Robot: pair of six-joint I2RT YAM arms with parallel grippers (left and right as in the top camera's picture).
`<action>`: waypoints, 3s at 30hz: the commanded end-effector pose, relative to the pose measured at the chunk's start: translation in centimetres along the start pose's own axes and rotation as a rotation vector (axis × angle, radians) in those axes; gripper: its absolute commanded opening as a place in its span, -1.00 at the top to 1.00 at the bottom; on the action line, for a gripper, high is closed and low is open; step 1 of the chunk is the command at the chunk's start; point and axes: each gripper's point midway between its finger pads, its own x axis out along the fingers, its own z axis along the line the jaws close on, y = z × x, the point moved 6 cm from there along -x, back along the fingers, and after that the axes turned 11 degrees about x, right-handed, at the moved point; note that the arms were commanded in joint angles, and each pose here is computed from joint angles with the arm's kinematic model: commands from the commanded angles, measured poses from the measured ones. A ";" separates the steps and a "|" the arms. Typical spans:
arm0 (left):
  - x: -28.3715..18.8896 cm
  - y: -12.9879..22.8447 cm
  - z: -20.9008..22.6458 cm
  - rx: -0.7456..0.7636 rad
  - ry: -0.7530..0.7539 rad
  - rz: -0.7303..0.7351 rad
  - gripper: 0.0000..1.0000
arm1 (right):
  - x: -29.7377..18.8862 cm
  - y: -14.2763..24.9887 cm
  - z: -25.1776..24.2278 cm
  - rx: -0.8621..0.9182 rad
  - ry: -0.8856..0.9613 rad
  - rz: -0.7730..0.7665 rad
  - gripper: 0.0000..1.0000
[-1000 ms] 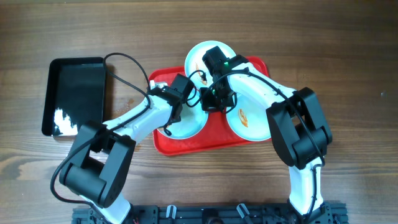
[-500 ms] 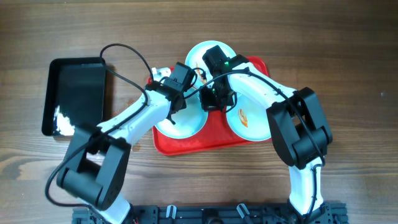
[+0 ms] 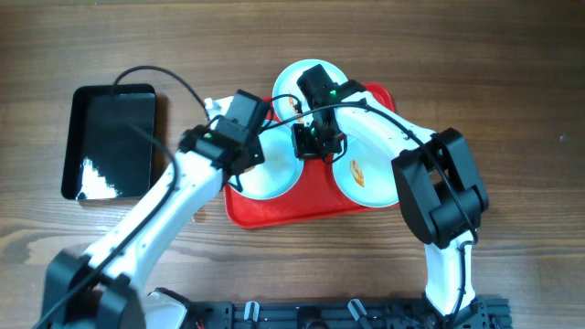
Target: Clean dirty plates on tray and stack at the side
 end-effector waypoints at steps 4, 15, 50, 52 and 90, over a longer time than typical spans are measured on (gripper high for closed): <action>-2.9 -0.2 1.4 -0.030 0.015 -0.031 0.92 | -4.6 -0.3 2.3 -0.031 -0.077 -0.091 0.91; -2.9 0.7 1.9 -0.017 -0.013 0.021 0.92 | -11.0 -0.1 1.4 -0.064 0.087 -0.319 0.91; -2.1 0.1 5.2 -0.162 0.018 0.096 0.92 | -14.5 4.0 1.3 -0.198 0.857 -0.726 0.91; -2.1 0.1 5.2 -0.161 0.017 0.096 0.92 | -14.6 4.4 1.8 -0.224 0.887 -0.749 0.91; -1.6 0.4 5.2 -0.158 0.007 0.118 0.92 | -13.1 7.3 4.6 -0.350 0.857 -0.731 0.91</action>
